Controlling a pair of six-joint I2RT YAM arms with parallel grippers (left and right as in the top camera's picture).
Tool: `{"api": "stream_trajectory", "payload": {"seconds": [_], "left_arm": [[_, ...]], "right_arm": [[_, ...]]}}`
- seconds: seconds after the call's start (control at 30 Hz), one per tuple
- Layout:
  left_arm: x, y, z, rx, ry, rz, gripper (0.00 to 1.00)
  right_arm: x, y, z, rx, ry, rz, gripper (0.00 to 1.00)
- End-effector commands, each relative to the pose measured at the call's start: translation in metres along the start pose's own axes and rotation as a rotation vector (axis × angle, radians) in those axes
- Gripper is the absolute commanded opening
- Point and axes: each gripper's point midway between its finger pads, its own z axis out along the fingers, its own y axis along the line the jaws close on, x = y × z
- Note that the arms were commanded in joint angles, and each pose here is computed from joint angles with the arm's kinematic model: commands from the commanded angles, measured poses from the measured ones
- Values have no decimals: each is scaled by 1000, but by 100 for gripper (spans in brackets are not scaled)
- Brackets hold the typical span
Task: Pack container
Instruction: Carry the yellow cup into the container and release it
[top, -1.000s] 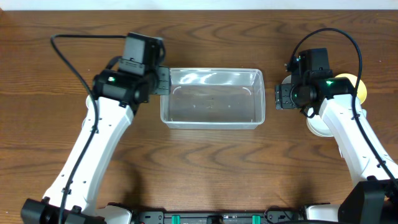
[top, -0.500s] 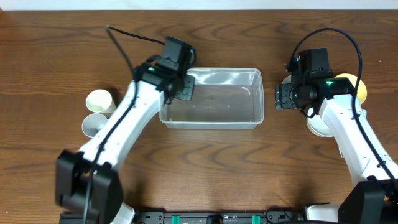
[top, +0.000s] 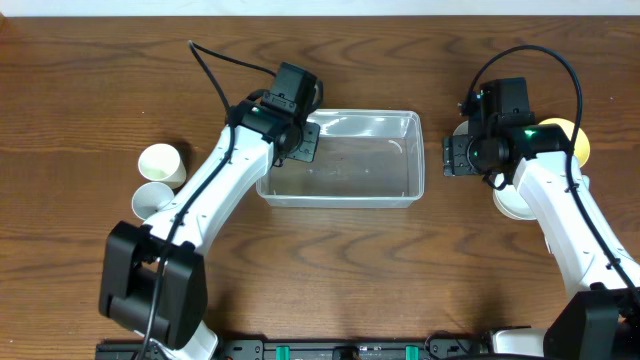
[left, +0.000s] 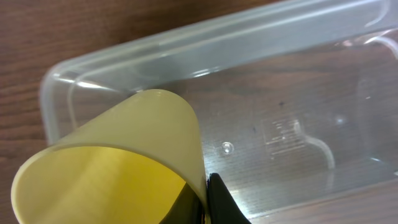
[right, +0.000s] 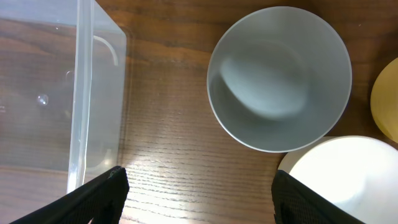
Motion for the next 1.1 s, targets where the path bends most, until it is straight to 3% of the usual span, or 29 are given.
{"api": "stream_trajectory", "payload": {"seconds": [0.0, 0.33, 0.43, 0.47, 0.6, 0.67, 0.9, 1.07], "left_arm": [[7, 1, 18, -11, 43, 28, 6], [19, 1, 53, -20, 110, 52, 7], [20, 2, 56, -21, 118, 52, 24], [20, 2, 56, -21, 117, 53, 35], [13, 1, 49, -16, 90, 71, 51], [5, 0, 35, -12, 59, 69, 63], [-32, -2, -66, 10, -146, 90, 72], [-37, 47, -135, -135, -287, 5, 80]], "right_arm": [[-6, -1, -3, -3, -13, 13, 75], [-6, -1, -3, -2, -13, 13, 76], [-6, -1, -3, -2, -13, 13, 76], [-6, -1, -3, -2, -13, 13, 76], [-6, -1, -3, -2, -13, 13, 76], [-6, -1, -3, -2, -13, 13, 77], [-6, -1, -3, -2, -14, 13, 77], [-6, -1, -3, -2, -13, 13, 78]]}}
